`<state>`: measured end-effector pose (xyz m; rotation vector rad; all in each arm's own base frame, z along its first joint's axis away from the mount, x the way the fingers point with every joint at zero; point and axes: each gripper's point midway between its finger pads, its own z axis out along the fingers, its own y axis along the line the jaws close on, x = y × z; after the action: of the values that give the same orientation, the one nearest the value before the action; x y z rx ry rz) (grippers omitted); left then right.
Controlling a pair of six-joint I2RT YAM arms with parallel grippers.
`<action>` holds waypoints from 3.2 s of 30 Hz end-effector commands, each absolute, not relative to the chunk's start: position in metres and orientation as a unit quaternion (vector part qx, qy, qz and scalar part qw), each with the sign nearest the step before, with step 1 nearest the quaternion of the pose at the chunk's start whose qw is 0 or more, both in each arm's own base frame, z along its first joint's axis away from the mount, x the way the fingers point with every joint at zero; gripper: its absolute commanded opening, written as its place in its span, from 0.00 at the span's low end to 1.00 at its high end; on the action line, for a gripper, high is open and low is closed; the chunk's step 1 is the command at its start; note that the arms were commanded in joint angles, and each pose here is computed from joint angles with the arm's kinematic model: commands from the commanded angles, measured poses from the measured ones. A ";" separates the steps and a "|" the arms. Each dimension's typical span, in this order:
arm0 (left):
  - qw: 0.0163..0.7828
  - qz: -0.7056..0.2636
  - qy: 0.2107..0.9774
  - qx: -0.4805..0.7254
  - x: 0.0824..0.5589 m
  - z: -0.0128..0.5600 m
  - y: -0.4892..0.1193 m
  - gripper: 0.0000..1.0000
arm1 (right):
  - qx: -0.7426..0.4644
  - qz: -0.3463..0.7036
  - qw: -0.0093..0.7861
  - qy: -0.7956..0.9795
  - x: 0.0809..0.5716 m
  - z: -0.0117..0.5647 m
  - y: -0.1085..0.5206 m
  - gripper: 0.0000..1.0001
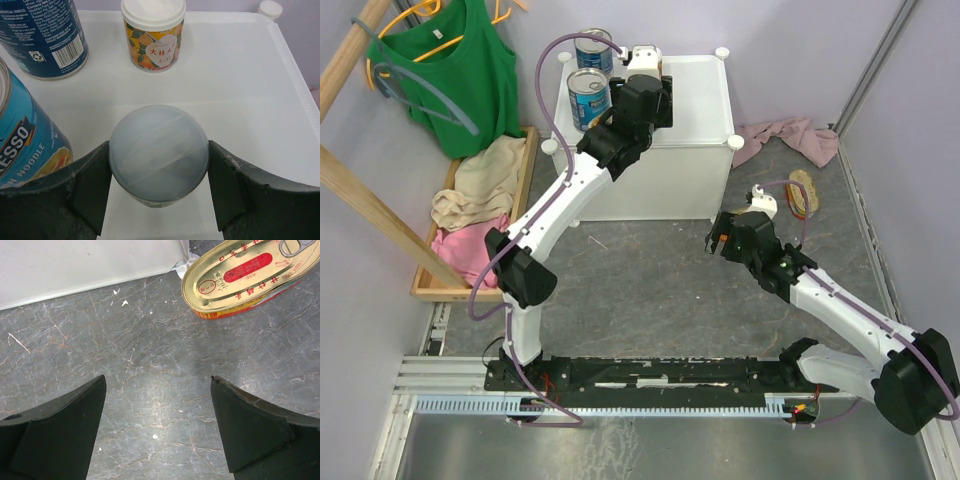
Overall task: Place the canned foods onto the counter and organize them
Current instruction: Place the canned food on the counter.
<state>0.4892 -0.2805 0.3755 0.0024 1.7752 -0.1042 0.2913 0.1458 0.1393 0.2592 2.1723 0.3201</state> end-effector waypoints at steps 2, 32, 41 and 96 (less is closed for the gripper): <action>0.665 -0.068 0.744 -0.014 0.499 0.408 -0.279 0.11 | 0.106 0.147 0.466 0.866 0.303 0.153 0.154 0.93; 0.657 -0.086 0.749 0.004 0.526 0.385 -0.286 0.68 | 0.099 0.140 0.456 0.873 0.318 0.141 0.165 0.93; 0.656 -0.089 0.750 0.005 0.526 0.384 -0.288 0.80 | 0.099 0.139 0.457 0.873 0.318 0.142 0.164 0.93; 0.681 -0.057 0.730 -0.026 0.480 0.427 -0.274 0.99 | 0.104 0.161 0.475 0.859 0.299 0.165 0.154 0.93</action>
<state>0.4983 -0.2914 0.3822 -0.0193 1.7271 -0.1361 0.2977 0.1538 0.1486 0.2511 2.1442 0.3642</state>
